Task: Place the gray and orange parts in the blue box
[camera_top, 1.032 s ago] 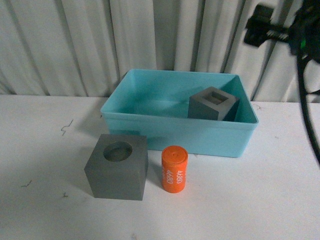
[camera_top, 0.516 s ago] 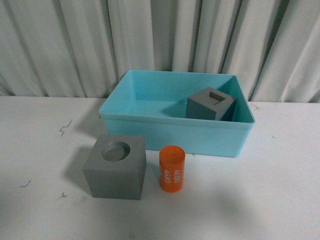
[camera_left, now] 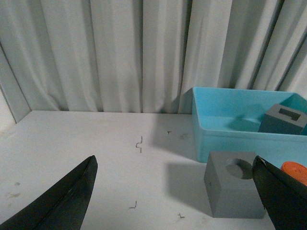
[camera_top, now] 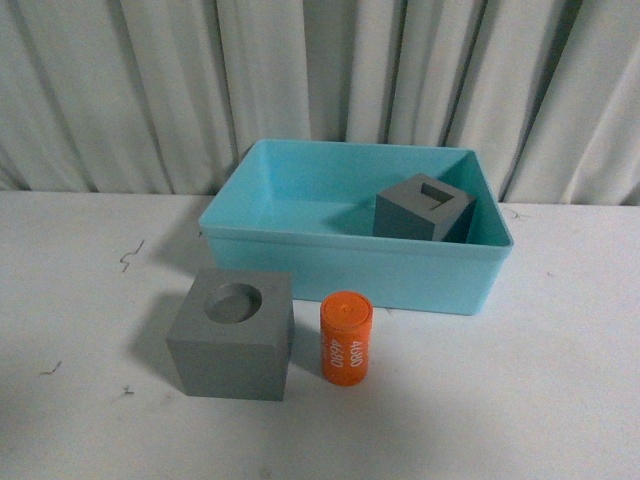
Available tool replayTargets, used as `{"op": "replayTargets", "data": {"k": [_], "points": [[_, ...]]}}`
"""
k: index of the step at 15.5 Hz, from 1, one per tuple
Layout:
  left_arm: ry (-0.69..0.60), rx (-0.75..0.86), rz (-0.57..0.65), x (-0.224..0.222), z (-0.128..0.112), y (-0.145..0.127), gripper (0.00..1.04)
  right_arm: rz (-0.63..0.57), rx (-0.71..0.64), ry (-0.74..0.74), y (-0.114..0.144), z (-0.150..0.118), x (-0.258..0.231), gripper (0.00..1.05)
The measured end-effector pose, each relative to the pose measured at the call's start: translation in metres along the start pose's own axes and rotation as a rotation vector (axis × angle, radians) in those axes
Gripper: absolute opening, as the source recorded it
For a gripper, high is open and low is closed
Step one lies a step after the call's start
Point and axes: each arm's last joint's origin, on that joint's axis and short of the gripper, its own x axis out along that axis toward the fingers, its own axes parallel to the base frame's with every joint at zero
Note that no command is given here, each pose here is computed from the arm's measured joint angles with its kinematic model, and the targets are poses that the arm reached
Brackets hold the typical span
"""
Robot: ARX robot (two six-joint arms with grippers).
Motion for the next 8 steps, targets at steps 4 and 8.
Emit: {"op": "replayTargets", "data": {"k": [4,8], "points": [[0.0,0.0,0.0,0.0,0.0,0.0,0.98,0.0,-0.005,-0.034,0.0,-0.007,-0.012,0.02],[0.0,0.0,0.0,0.0,0.0,0.0,0.98,0.001,-0.006,-0.029,0.0,-0.007,-0.021,0.02]]}}
